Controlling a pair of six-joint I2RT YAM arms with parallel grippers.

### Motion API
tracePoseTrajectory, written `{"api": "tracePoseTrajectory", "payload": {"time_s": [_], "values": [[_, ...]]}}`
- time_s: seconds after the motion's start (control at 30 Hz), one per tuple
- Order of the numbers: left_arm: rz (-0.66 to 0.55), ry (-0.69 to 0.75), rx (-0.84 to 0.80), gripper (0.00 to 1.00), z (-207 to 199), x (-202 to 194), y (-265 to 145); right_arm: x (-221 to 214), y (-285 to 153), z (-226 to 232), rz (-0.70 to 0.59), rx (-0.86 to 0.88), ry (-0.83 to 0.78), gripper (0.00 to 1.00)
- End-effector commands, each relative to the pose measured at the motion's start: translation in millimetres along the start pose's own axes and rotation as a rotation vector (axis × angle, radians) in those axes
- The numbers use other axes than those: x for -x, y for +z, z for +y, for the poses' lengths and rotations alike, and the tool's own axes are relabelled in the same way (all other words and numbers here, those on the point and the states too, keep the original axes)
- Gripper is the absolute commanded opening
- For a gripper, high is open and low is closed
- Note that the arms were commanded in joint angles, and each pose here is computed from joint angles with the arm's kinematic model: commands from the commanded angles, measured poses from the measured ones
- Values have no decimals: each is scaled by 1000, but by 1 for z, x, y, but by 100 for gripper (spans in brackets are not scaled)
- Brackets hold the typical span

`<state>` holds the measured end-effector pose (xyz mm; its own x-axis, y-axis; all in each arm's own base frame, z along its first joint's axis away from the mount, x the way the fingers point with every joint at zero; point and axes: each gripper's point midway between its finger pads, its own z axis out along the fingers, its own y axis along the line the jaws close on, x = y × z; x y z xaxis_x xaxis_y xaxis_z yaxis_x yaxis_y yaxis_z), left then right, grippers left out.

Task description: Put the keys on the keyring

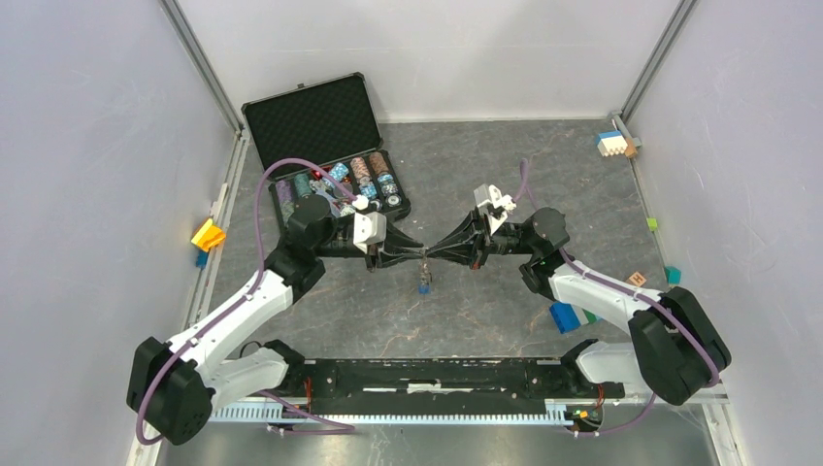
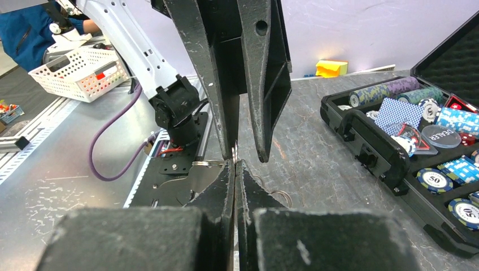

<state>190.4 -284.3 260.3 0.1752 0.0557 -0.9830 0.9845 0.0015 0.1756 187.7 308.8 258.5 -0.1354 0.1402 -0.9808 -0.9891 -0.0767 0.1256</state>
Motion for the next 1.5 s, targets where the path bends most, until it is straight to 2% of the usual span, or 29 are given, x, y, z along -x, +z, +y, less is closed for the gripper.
{"api": "tracePoseTrajectory", "payload": {"time_s": [0.0,0.27,0.4,0.5,0.73,0.87,1.0,1.13,1.47], "values": [[-47,3,-18,30,-2,11,2,11,1,2,-36,10,-52,0],[-43,-16,-24,15,-2,8,3,8,2,1,-32,8,-50,0],[-44,-19,-22,2,-2,9,3,3,1,-4,-17,-8,-48,0],[-44,-23,-7,2,0,10,3,-1,1,-8,2,-25,-60,0],[-3,-28,110,2,13,6,-5,-18,-3,-28,123,-86,-148,27],[49,-17,148,2,18,3,-10,-18,-6,-32,163,-95,-210,48],[100,-19,139,2,15,-4,-14,-11,-6,-32,180,-91,-246,54],[132,-36,125,2,12,-10,-15,-6,-6,-29,183,-76,-265,54],[135,-76,70,2,6,-13,-9,-6,1,-19,173,-21,-242,45]]}}
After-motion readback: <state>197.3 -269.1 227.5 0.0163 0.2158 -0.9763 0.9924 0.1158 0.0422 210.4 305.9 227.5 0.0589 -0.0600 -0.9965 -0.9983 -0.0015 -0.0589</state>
